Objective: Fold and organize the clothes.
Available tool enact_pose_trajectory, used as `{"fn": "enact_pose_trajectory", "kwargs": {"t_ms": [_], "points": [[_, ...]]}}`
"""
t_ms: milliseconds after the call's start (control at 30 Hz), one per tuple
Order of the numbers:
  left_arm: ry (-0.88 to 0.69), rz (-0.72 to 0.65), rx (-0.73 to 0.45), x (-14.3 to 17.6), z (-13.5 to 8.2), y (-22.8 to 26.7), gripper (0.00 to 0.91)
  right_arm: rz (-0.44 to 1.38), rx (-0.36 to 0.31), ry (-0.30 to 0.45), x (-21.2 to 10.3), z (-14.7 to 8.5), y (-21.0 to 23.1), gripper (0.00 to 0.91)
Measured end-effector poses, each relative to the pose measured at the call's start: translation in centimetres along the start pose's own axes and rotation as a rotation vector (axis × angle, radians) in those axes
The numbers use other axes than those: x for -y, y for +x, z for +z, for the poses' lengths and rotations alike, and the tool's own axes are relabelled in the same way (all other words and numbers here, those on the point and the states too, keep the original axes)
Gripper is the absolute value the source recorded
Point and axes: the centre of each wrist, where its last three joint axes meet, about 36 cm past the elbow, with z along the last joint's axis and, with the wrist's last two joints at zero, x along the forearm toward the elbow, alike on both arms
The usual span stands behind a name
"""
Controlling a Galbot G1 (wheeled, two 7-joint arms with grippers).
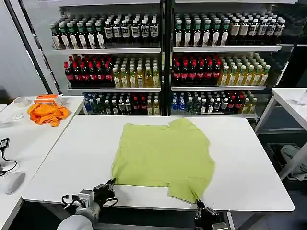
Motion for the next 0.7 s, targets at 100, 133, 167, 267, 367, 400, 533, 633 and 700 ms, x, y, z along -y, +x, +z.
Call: {"fn": "enact_pose_trajectory", "kwargs": {"t_ms": [100, 133, 167, 267, 367, 400, 533, 633, 700], "points": [[0.003, 0.008, 0.020, 0.1, -0.3, 0.7, 0.010, -0.005, 0.028, 0.002, 0.2, -0.3, 0.4, 0.000], [0.005, 0.009, 0.026, 0.1, -0.4, 0.9, 0.010, -0.007, 0.037, 0.002, 0.2, -0.4, 0.6, 0.000], [0.008, 0.011, 0.033, 0.2, -0.5, 1.2, 0.010, -0.008, 0.045, 0.002, 0.3, -0.5, 0.7, 0.000], [0.015, 0.017, 0.051, 0.3, -0.8, 2.1, 0.010, -0.011, 0.072, -0.001, 0.5, -1.0, 1.3, 0.000], [0.021, 0.023, 0.070, 0.5, -1.2, 3.0, 0.010, -0.013, 0.098, 0.000, 0.7, -1.7, 1.5, 0.000], [0.023, 0.026, 0.077, 0.6, -1.4, 3.2, 0.010, -0.014, 0.106, 0.000, 0.8, -1.8, 1.5, 0.000], [0.019, 0.040, 0.110, 0.6, -2.2, 4.0, 0.010, -0.020, 0.135, 0.003, 1.2, -2.4, 1.1, 0.000], [0.014, 0.051, 0.125, 0.6, -2.5, 4.0, 0.010, -0.023, 0.154, 0.009, 1.4, -2.8, 0.5, 0.000], [0.013, 0.060, 0.135, 0.7, -2.7, 3.9, 0.010, -0.025, 0.169, 0.014, 1.6, -3.1, -0.1, 0.000]]}}
